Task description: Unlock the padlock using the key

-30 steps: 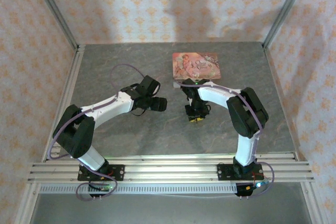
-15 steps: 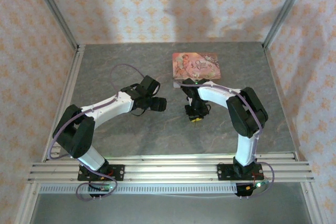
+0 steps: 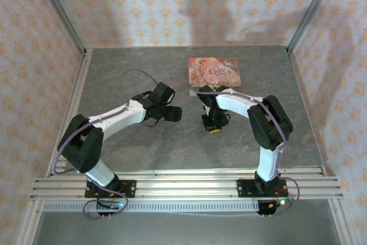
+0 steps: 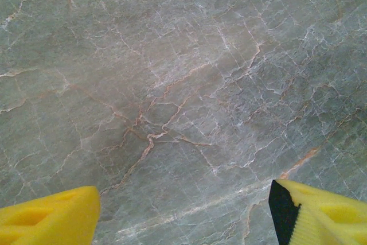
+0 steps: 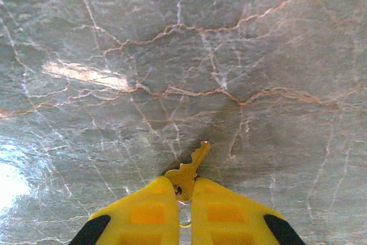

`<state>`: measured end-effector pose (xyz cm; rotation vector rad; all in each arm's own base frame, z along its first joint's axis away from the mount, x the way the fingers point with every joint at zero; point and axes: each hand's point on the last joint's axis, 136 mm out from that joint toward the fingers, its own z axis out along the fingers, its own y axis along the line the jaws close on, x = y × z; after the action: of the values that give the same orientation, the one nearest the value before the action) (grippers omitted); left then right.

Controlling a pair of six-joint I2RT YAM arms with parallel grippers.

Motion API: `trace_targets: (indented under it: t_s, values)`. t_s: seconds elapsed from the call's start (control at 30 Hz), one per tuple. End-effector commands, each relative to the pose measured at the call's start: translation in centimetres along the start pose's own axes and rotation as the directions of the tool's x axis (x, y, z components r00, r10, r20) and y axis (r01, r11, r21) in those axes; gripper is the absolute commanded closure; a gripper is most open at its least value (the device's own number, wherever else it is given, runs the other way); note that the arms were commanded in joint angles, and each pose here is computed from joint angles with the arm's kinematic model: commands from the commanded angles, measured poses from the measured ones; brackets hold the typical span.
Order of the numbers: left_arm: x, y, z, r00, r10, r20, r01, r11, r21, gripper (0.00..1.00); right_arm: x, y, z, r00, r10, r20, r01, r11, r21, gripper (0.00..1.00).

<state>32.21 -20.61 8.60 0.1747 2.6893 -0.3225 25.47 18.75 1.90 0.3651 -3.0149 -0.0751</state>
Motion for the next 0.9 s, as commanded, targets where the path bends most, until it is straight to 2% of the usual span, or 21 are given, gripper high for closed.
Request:
trace_targets:
  t_s: [0.0, 0.1, 0.87]
  values:
    - [-0.4, 0.0, -0.8, 1.0, -0.002, 0.022, 0.003, 1.0, -0.029, 0.2, 1.0, 0.0, 1.2, 0.998, -0.039, -0.046, 0.039, 0.999, -0.001, 0.98]
    - [-0.4, 0.2, -1.0, 1.0, -0.005, 0.03, 0.006, 0.999, -0.035, 0.2, 0.7, 0.2, 0.8, 0.998, -0.067, -0.022, 0.067, 0.998, -0.01, 1.0]
    - [0.1, 2.2, -2.7, 0.996, -0.007, 0.084, 0.016, 0.995, -0.103, 0.18, 0.1, 1.4, -1.1, 0.971, -0.194, 0.142, 0.208, 0.974, -0.087, 1.0]
